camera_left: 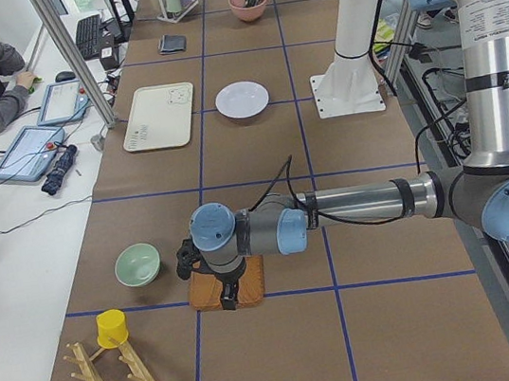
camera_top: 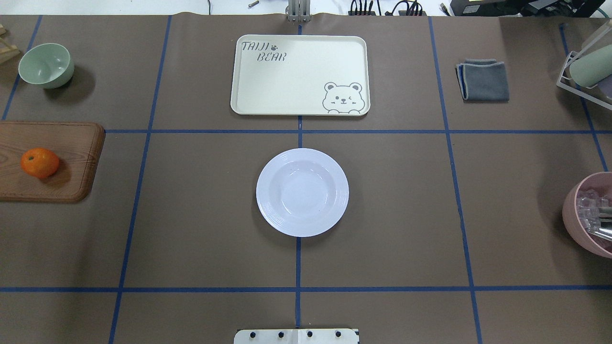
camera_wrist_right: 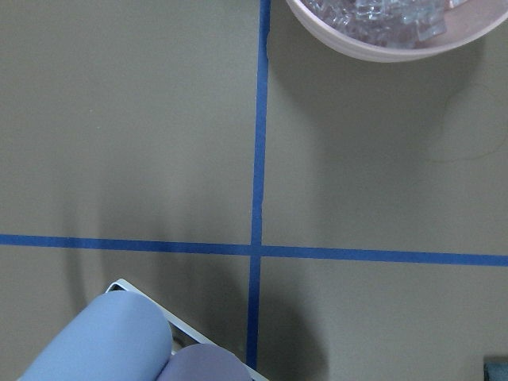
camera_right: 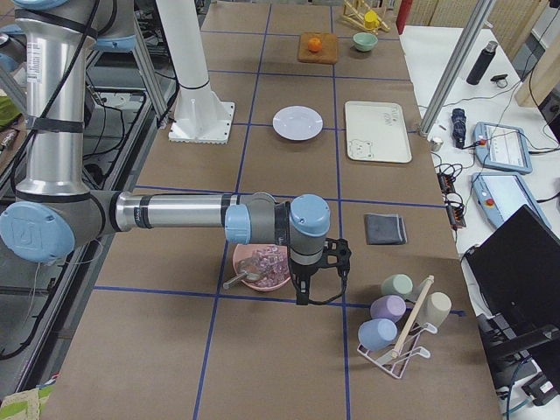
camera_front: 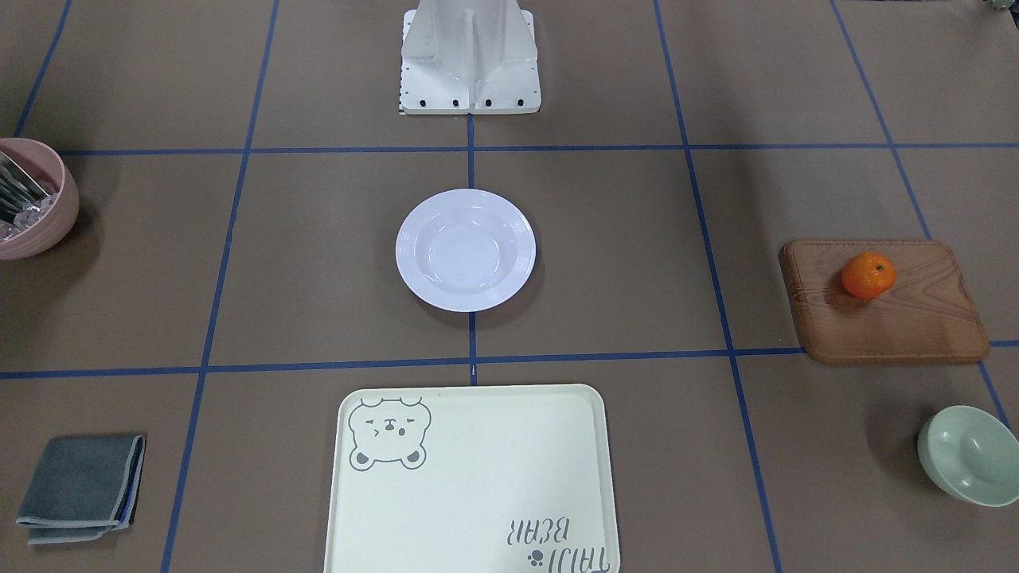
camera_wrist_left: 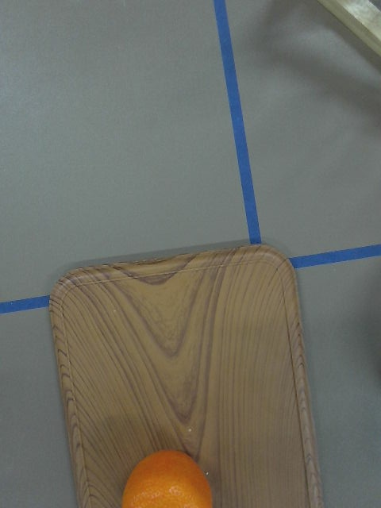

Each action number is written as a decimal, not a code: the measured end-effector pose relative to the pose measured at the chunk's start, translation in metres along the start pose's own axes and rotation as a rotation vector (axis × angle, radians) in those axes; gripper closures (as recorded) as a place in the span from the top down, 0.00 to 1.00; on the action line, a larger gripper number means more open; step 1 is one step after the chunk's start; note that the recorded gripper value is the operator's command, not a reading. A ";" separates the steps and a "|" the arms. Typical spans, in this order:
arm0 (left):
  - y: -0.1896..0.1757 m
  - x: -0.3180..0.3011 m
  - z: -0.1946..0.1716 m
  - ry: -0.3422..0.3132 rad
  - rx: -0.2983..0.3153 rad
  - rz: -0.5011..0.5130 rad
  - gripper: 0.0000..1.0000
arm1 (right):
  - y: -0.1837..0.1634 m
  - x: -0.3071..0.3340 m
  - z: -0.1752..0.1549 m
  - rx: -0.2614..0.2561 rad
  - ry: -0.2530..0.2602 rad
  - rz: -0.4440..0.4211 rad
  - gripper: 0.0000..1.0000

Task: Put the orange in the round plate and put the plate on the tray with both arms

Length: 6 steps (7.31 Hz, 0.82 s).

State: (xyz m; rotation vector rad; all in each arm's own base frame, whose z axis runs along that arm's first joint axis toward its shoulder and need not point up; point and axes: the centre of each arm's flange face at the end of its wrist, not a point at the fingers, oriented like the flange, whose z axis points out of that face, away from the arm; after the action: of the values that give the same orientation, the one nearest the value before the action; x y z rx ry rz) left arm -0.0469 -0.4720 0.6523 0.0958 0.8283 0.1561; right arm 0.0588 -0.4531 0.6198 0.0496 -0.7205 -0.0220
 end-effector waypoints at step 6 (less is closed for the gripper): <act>-0.034 0.027 -0.030 -0.028 0.089 0.094 1.00 | -0.045 -0.035 -0.033 0.233 -0.008 -0.200 1.00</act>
State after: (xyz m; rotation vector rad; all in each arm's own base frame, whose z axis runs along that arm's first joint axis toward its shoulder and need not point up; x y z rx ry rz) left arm -0.0475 -0.5001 0.6081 0.2206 0.8033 0.2061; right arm 0.0545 -0.4959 0.5699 0.3448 -0.7208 -0.1298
